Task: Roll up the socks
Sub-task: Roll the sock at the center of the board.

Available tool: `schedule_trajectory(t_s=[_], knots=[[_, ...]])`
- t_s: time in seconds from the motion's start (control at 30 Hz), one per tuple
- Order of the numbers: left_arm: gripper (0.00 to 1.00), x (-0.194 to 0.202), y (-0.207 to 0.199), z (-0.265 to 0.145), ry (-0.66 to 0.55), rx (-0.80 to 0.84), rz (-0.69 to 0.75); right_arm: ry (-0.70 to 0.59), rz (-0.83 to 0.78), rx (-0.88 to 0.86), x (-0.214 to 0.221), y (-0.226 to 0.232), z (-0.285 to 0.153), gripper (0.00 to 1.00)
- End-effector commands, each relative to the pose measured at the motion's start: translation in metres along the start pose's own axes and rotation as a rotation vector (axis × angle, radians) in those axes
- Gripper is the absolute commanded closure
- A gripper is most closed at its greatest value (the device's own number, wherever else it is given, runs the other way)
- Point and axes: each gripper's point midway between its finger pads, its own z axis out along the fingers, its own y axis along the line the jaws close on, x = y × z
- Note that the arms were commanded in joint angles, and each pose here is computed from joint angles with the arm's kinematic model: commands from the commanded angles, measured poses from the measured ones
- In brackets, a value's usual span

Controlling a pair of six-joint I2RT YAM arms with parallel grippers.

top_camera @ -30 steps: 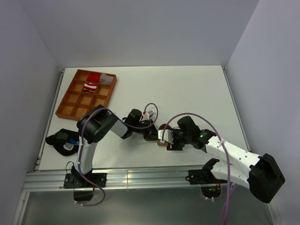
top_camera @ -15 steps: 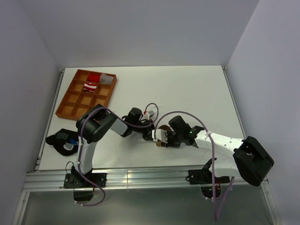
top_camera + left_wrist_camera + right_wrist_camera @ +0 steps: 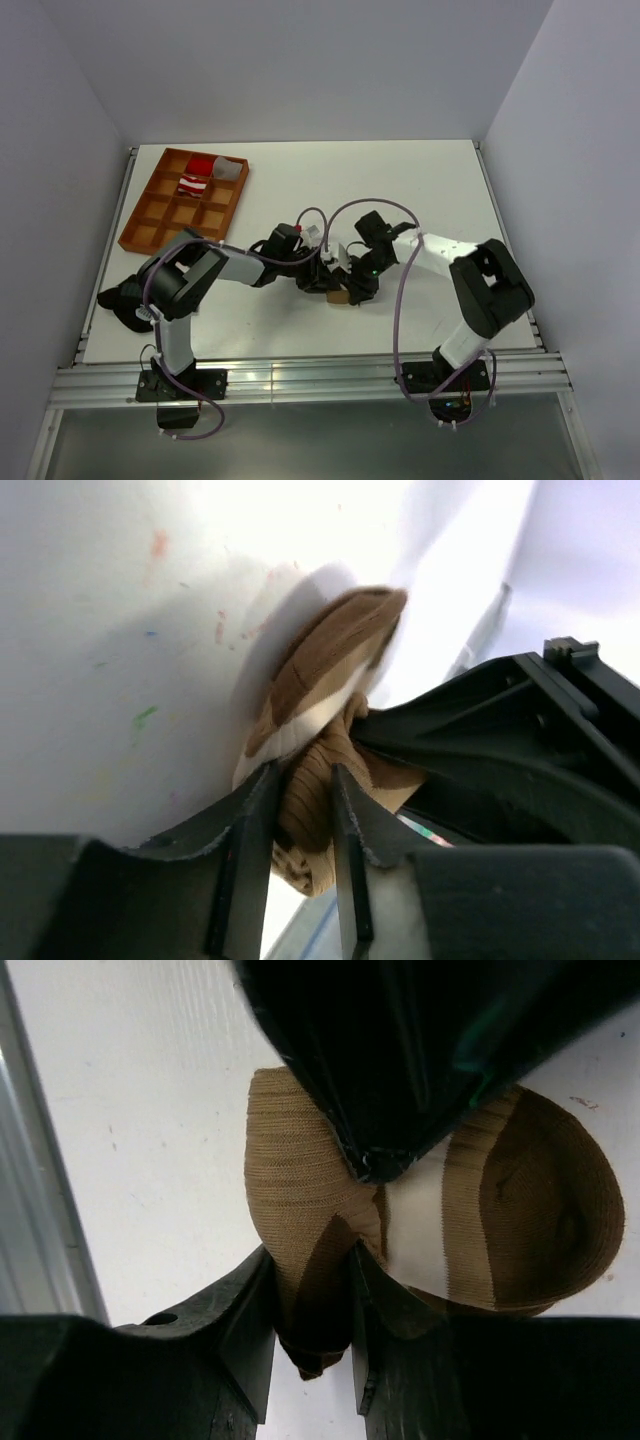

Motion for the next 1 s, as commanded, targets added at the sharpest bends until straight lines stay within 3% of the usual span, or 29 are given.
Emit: schedule_trajectory(t_s=[0.0,0.3,0.43,0.6,0.73,0.97], knots=[[0.65,-0.015,0.043,-0.012,-0.147,-0.232,0.078,0.048,0.137,-0.137,0.02,0.013,0.0,0.82],[0.67,-0.034,0.038,-0.05,-0.392,-0.269,0.109,0.087,0.344,-0.234,0.031,0.0,-0.002,0.82],[0.64,-0.038,0.02,-0.066,-0.472,-0.243,0.206,0.113,0.434,-0.309,0.032,-0.008,-0.006,0.83],[0.56,-0.042,-0.012,-0.07,-0.531,-0.225,0.446,0.132,0.503,-0.401,0.036,-0.014,-0.015,0.83],[0.51,-0.033,-0.054,-0.06,-0.483,-0.099,0.69,0.147,0.523,-0.416,0.038,-0.026,-0.016,0.83],[0.5,-0.031,-0.079,-0.032,-0.37,0.018,0.83,0.171,0.54,-0.408,0.041,-0.031,-0.014,0.83]])
